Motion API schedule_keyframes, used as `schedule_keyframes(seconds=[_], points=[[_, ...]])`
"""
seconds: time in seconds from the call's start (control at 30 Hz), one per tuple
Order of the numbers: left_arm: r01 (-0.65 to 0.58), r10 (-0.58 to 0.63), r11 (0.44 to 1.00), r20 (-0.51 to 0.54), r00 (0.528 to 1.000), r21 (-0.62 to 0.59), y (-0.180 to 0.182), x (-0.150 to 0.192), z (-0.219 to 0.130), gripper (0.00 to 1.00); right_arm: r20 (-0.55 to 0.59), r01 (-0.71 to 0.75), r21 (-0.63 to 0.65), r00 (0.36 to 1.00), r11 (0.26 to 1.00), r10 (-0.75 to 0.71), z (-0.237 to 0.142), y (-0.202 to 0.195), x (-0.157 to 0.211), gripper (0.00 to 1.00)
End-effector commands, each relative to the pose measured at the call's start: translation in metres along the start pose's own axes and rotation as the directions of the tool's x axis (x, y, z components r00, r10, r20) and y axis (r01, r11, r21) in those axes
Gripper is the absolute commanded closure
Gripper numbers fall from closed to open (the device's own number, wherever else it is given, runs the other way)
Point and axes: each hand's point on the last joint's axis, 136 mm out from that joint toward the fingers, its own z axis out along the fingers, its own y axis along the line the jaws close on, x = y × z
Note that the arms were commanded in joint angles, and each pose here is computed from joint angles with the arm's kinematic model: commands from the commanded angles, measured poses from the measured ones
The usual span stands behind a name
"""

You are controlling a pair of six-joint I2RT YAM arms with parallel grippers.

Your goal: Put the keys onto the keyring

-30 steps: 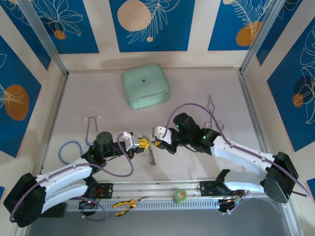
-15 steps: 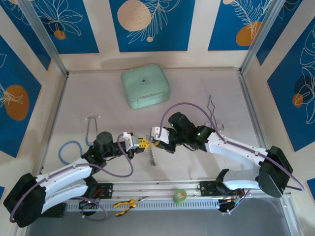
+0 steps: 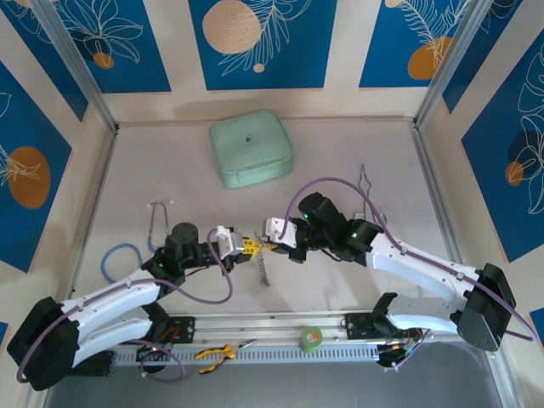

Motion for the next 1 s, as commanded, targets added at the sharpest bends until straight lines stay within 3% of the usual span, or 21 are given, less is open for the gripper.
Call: schedule_keyframes(seconds=[0.0, 0.07, 0.2, 0.3, 0.4, 0.47, 0.57, 0.6, 0.7, 0.77, 0.97], points=[[-0.001, 0.001, 1.0, -0.011, 1.0, 0.004, 0.0, -0.002, 0.002, 0.85, 0.01, 0.033, 0.041, 0.999, 0.999, -0.034, -0.011, -0.006, -0.01, 1.0], [0.008, -0.006, 0.999, 0.042, 0.999, -0.038, 0.005, -0.014, -0.002, 0.56, 0.001, 0.031, 0.061, 1.0, 0.998, -0.031, -0.011, -0.009, -0.009, 1.0], [0.015, 0.023, 0.985, 0.213, 0.977, -0.174, 0.021, -0.053, -0.022, 0.15, -0.052, 0.034, 0.115, 0.998, 0.993, -0.028, -0.005, -0.024, -0.001, 1.0], [0.065, 0.052, 0.918, 0.283, 0.958, -0.39, 0.052, -0.076, -0.05, 0.03, -0.056, 0.038, 0.098, 0.998, 0.994, -0.032, 0.002, -0.028, -0.008, 1.0], [0.17, 0.052, 0.742, 0.308, 0.95, -0.648, 0.092, -0.081, -0.094, 0.0, -0.001, 0.053, 0.06, 0.999, 0.997, -0.053, 0.012, -0.026, -0.03, 1.0], [0.242, 0.055, 0.553, 0.325, 0.944, -0.797, 0.114, -0.078, -0.135, 0.0, 0.059, 0.069, 0.013, 0.996, 0.998, -0.07, 0.022, -0.021, -0.052, 1.0], [0.352, 0.066, 0.266, 0.381, 0.922, -0.897, 0.128, -0.073, -0.198, 0.02, 0.154, 0.075, -0.029, 0.986, 0.997, -0.069, 0.035, -0.018, -0.088, 1.0], [0.361, 0.082, 0.228, 0.387, 0.918, -0.904, 0.128, -0.074, -0.208, 0.03, 0.193, 0.064, -0.045, 0.98, 0.997, -0.055, 0.037, -0.018, -0.099, 1.0], [0.377, 0.105, 0.191, 0.401, 0.91, -0.906, 0.125, -0.08, -0.222, 0.05, 0.318, -0.001, -0.073, 0.948, 0.997, 0.024, 0.046, -0.025, -0.128, 1.0], [0.364, 0.089, 0.183, 0.384, 0.919, -0.913, 0.127, -0.078, -0.22, 0.04, 0.327, -0.034, -0.066, 0.943, 0.997, 0.054, 0.059, -0.035, -0.13, 1.0], [0.348, 0.042, 0.166, 0.359, 0.932, -0.923, 0.135, -0.067, -0.209, 0.04, 0.132, -0.159, -0.042, 0.978, 0.986, 0.164, 0.099, -0.054, -0.062, 1.0]])
